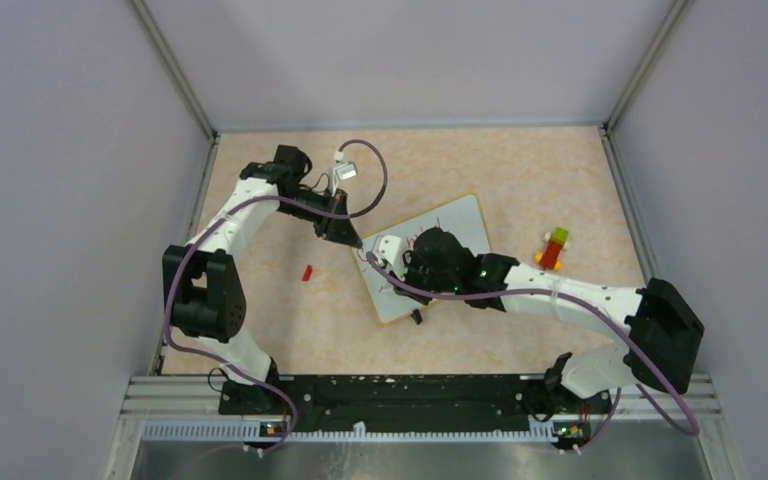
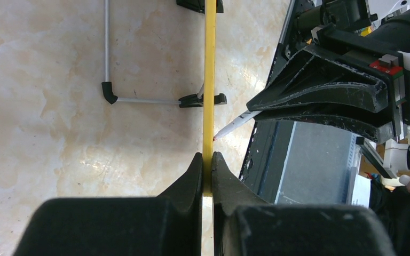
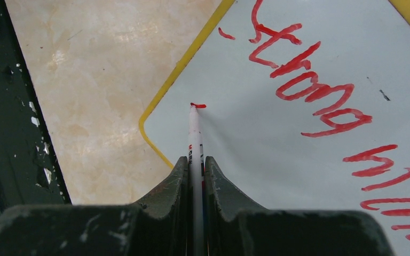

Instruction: Write a sentence on the whiteboard

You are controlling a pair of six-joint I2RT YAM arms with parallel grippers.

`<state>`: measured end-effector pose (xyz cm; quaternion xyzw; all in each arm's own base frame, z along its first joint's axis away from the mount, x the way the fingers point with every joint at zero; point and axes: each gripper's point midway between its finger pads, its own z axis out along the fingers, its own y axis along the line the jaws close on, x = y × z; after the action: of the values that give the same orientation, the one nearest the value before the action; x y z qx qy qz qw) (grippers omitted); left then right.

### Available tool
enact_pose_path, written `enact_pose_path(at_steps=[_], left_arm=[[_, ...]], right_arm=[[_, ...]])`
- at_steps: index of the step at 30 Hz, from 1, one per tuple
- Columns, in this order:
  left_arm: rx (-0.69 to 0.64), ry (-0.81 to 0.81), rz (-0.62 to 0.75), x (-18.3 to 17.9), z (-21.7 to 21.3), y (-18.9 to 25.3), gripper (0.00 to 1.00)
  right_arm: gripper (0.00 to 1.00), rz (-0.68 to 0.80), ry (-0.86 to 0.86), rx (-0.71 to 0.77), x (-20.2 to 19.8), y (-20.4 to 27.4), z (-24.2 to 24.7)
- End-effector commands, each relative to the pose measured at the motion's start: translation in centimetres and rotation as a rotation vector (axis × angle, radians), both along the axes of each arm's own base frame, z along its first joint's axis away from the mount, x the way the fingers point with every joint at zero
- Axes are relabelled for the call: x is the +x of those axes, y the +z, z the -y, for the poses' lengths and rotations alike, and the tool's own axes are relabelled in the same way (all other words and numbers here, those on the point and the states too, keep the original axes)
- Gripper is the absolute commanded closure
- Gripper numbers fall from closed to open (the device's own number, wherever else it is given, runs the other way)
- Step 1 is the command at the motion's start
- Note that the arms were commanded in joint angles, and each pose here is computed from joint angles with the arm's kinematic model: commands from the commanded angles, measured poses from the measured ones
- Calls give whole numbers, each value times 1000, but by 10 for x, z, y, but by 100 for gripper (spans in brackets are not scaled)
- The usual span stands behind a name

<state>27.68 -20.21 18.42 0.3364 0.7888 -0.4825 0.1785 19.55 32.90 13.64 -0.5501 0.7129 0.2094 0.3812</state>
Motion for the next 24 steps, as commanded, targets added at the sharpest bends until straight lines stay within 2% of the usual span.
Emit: enact_pose_path(at_steps=[1, 10, 24], left_arm=[[-23, -12, 21, 2, 3, 2, 100], [-21, -14, 23, 3, 3, 3, 100], [-15, -13, 28, 3, 3, 3, 100]], right_arm=[[100, 57, -8, 50, 12, 21, -18], [100, 44, 24, -16, 3, 3, -18], [100, 51, -26, -89, -1, -11, 14]])
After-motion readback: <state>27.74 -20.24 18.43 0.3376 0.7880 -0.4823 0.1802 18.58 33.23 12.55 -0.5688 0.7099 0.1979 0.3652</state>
